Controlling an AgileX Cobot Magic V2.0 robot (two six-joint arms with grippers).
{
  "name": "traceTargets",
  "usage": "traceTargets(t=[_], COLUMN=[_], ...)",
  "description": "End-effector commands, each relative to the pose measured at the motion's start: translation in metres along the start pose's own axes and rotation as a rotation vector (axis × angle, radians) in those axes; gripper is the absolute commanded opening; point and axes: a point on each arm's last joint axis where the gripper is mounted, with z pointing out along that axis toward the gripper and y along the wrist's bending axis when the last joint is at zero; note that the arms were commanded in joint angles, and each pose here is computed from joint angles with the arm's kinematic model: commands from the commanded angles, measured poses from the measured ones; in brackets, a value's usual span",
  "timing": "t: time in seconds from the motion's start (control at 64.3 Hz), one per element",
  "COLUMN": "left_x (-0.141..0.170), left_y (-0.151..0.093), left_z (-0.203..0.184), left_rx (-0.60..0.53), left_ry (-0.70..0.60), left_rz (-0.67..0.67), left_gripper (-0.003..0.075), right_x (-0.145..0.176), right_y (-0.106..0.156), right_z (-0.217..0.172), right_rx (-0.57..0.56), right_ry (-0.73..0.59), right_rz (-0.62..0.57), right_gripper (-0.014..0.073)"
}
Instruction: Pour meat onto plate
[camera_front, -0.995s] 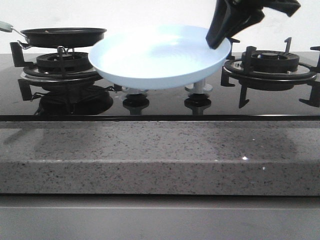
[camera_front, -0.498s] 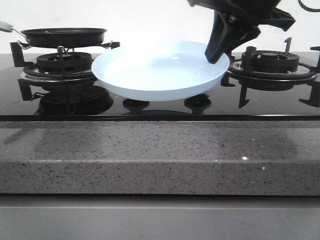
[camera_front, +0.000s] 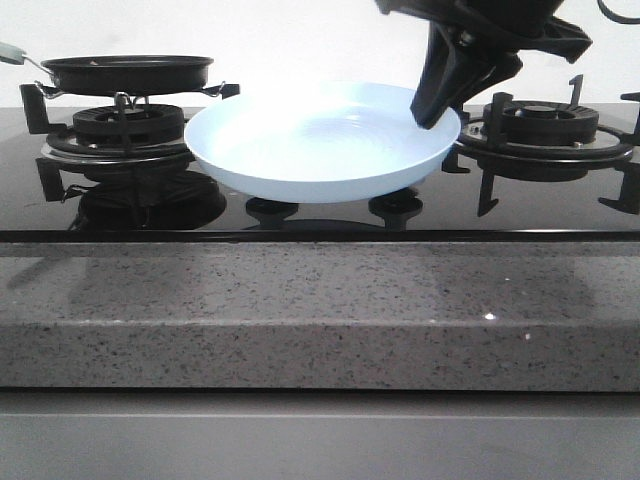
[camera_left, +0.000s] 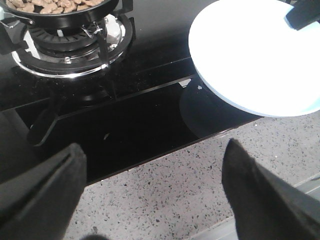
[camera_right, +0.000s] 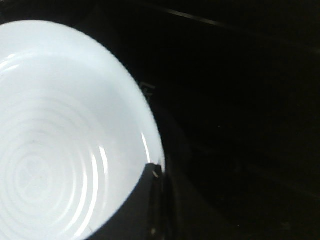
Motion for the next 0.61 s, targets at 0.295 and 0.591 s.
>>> traceTargets(t=[0.295,0.591], left_x=[-0.044,-0.08], left_y=[0.007,0.037], left_z=[-0.019,-0.004], left_rx=[-0.08,-0.217], left_ry=[-0.12,-0.007], left_rz=[-0.045,-0.184], left_gripper=[0.0674,0.0673], right_x=[-0.011,-0.011], right_y=[0.004,0.004], right_z=[-0.02,-0.02], right_rx=[0.001,0.001], right_ry=[-0.093,-0.093], right_rz=[-0.029,-0.029], right_gripper=[-0.0118,-0.0118])
